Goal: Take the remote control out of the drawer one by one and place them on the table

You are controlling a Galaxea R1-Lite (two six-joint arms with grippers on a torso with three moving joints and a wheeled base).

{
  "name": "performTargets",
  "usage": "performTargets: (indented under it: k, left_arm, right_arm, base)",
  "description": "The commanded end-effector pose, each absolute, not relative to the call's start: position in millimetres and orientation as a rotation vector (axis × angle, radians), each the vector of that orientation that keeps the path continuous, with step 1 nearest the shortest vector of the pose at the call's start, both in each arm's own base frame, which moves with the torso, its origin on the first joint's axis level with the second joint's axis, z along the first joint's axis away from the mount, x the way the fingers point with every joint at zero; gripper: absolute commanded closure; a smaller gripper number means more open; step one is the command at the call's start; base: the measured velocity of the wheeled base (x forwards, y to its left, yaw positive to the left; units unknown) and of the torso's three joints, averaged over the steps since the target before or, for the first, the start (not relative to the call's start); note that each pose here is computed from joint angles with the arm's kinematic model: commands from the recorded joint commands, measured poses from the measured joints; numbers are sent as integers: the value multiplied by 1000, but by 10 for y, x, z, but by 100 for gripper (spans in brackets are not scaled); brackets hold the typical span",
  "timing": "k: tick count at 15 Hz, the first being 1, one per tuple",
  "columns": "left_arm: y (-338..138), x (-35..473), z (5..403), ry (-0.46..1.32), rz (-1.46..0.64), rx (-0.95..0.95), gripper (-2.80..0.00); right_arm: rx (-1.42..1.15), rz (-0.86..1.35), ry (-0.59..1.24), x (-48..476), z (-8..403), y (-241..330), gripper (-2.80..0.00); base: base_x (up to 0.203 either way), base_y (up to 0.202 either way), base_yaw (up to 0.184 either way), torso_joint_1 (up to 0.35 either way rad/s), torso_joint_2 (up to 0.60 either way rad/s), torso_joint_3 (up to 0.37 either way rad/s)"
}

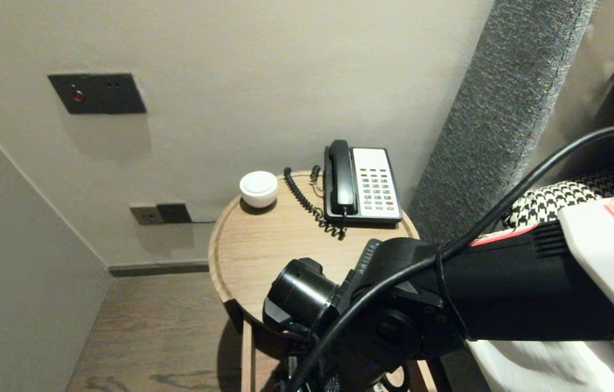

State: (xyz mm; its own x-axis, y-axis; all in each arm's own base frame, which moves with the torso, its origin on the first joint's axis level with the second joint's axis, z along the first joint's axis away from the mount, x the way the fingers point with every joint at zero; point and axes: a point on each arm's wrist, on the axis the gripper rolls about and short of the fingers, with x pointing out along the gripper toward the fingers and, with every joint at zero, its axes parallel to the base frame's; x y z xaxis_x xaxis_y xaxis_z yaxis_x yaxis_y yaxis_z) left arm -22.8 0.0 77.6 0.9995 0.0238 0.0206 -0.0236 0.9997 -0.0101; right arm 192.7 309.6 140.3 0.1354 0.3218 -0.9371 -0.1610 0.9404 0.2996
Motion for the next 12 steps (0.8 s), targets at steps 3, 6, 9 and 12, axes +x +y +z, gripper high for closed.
performTargets:
  k: [3,6,9,12]
  left_arm:
    - [0,-230,776,-24,24,-11,0]
    - [0,-231,776,-25,24,-9,0]
    - [0,-230,776,-23,24,-10,0]
    - [0,-231,776,-25,24,-10,0]
  right_arm:
    - [118,386,1408,1994,1305,3284,-280]
    - [104,361,1424,2057,1162,3345,-280]
    - [90,334,1428,2110,1058,3365,-280]
    - [75,315,1427,2137,979,3393,-280]
  base:
    - [0,0,0,0,0,0]
    - [0,0,0,0,0,0]
    - [0,0,0,0,0,0]
    - [0,0,0,0,0,0]
